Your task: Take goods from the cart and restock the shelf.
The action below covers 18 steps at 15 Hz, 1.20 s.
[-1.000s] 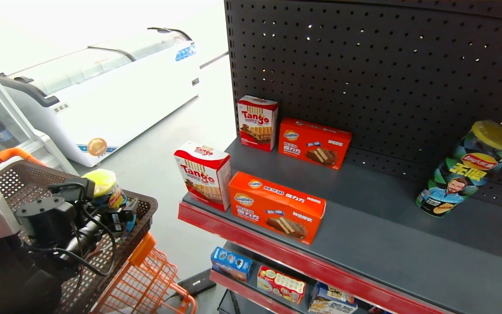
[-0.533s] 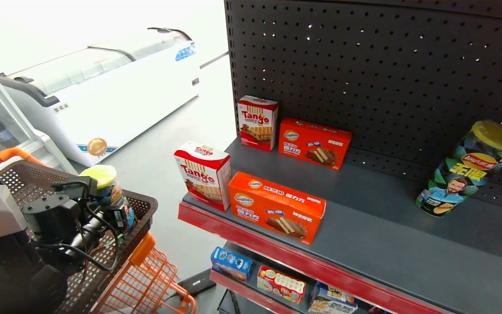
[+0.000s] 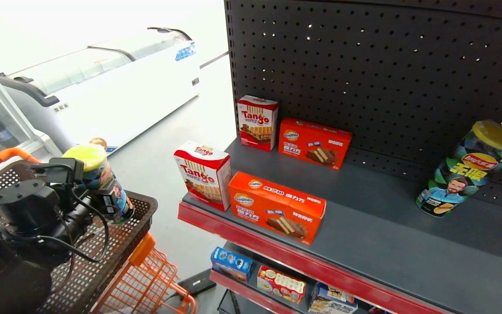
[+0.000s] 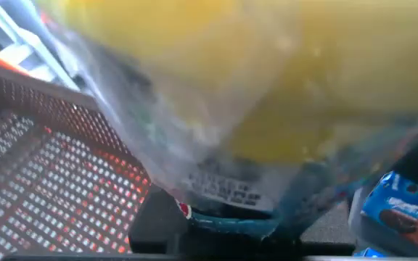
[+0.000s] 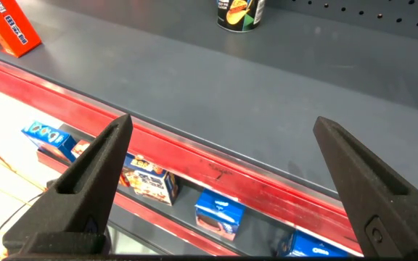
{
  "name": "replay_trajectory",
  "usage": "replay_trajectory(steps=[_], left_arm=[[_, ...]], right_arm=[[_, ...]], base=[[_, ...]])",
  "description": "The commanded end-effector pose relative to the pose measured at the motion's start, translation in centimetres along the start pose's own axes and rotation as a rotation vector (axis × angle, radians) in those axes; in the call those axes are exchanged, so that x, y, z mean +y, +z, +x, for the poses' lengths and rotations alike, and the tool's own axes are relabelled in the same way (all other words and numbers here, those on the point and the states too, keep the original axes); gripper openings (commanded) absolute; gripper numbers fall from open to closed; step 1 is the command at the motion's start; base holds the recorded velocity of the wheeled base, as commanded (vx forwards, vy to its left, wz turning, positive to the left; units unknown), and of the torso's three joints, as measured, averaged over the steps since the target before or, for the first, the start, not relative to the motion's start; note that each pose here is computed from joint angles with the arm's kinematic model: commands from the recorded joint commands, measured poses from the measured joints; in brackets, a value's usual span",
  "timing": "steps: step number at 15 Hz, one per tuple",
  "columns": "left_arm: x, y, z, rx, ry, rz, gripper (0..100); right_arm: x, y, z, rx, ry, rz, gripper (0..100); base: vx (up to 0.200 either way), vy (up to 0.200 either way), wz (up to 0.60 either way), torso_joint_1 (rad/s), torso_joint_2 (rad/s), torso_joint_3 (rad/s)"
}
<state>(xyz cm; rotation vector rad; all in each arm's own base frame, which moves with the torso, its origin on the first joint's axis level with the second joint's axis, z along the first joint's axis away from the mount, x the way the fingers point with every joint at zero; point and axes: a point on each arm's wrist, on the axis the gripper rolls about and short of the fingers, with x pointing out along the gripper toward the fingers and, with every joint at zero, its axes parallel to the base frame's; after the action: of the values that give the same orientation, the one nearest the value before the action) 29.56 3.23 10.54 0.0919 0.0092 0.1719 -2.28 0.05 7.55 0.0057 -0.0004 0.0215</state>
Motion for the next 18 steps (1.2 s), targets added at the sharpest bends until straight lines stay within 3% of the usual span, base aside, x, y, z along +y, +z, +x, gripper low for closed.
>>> replay_trajectory(steps=[1, 4, 6, 7, 9, 11, 12, 15, 18], left_arm=[[0.4, 4.1, -2.6, -0.078, -0.030, 0.005, 0], [0.4, 6.9, -4.5, -0.143, -0.067, -0.004, 0], [-1.0, 8.5, -6.2, -0.196, -0.130, -0.018, 0], [-1.4, 9.3, -6.8, -0.199, -0.154, -0.029, 0], [-2.1, 8.5, -8.0, -0.148, -0.229, -0.045, 0], [-3.8, 8.4, -9.6, -0.138, -0.428, -0.094, 0], [-4.3, 8.3, -9.8, -0.133, -0.490, -0.100, 0], [-5.0, 8.9, -10.8, -0.162, -0.593, -0.107, 0], [-4.6, 8.2, -12.3, -0.149, -0.674, -0.100, 0]], right_arm=[[0.0, 0.0, 0.0, 0.000, 0.003, 0.000, 100], [0.0, 0.0, 0.0, 0.000, 0.002, 0.000, 100], [0.0, 0.0, 0.0, 0.000, 0.000, 0.000, 100], [0.0, 0.0, 0.0, 0.000, 0.002, 0.000, 100], [0.0, 0.0, 0.0, 0.000, 0.002, 0.000, 100], [0.0, 0.0, 0.0, 0.000, 0.000, 0.000, 100], [0.0, 0.0, 0.0, 0.000, 0.000, 0.000, 100], [0.0, 0.0, 0.0, 0.000, 0.000, 0.000, 100], [0.0, 0.0, 0.0, 0.000, 0.000, 0.000, 100]], base=[[0.000, 0.000, 0.00, 0.000, 0.00, 0.000], [0.000, 0.000, 0.00, 0.000, 0.00, 0.000], [0.000, 0.000, 0.00, 0.000, 0.00, 0.000], [0.000, 0.000, 0.00, 0.000, 0.00, 0.000], [0.000, 0.000, 0.00, 0.000, 0.00, 0.000], [0.000, 0.000, 0.00, 0.000, 0.00, 0.000], [0.000, 0.000, 0.00, 0.000, 0.00, 0.000], [0.000, 0.000, 0.00, 0.000, 0.00, 0.000], [0.000, 0.000, 0.00, 0.000, 0.00, 0.000]])
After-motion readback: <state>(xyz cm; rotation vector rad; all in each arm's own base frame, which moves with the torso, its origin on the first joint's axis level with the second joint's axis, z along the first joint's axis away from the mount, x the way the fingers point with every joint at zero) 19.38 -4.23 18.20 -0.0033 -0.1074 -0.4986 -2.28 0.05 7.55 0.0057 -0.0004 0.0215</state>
